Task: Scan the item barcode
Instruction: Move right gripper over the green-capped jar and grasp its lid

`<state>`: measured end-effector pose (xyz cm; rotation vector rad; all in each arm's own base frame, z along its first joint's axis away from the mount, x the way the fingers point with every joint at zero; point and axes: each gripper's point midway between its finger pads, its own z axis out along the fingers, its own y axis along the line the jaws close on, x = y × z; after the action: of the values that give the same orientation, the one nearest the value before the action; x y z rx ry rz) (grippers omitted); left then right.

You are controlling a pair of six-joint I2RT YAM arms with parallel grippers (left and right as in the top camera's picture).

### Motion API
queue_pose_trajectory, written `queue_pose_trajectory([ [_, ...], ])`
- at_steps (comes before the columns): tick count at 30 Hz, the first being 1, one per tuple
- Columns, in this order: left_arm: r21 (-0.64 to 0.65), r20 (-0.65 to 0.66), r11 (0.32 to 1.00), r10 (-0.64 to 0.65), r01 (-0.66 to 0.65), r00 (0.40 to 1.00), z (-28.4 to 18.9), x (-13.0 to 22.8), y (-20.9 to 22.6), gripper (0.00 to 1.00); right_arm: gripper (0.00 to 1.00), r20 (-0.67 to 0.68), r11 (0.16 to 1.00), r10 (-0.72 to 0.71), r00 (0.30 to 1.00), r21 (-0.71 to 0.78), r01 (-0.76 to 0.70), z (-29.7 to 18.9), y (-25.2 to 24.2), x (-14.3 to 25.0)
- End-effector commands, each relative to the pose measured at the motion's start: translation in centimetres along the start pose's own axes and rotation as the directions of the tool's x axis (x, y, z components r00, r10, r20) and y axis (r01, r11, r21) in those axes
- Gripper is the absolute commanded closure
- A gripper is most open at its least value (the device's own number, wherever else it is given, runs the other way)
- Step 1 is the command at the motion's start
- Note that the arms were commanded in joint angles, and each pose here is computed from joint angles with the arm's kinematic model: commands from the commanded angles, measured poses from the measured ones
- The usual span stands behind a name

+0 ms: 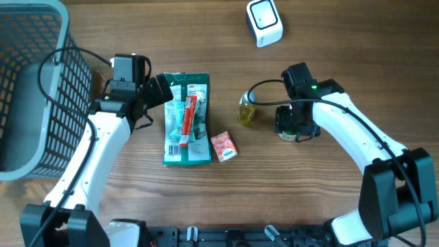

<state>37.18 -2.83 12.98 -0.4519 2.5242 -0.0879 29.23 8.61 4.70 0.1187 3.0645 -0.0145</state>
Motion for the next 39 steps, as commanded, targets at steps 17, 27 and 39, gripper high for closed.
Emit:
queue_pose_trajectory([
  [17,0.002,0.02,1.0,0.005,-0.005,1.0,-0.4,-0.6,-0.1,0.0,0.0,0.057,1.0,0.022,0.998,-0.013,-0.021,0.7,0.4,-1.6],
  [27,0.002,0.02,1.0,0.005,-0.005,1.0,-0.4,-0.6,-0.1,0.0,0.17,0.0,0.999,0.019,1.0,0.026,-0.019,3.0,0.1,-1.2],
  [39,0.002,0.02,1.0,0.005,-0.005,1.0,-0.4,-0.6,-0.1,0.0,0.19,-0.006,0.999,0.018,1.0,0.029,-0.018,3.2,0.0,-1.0],
])
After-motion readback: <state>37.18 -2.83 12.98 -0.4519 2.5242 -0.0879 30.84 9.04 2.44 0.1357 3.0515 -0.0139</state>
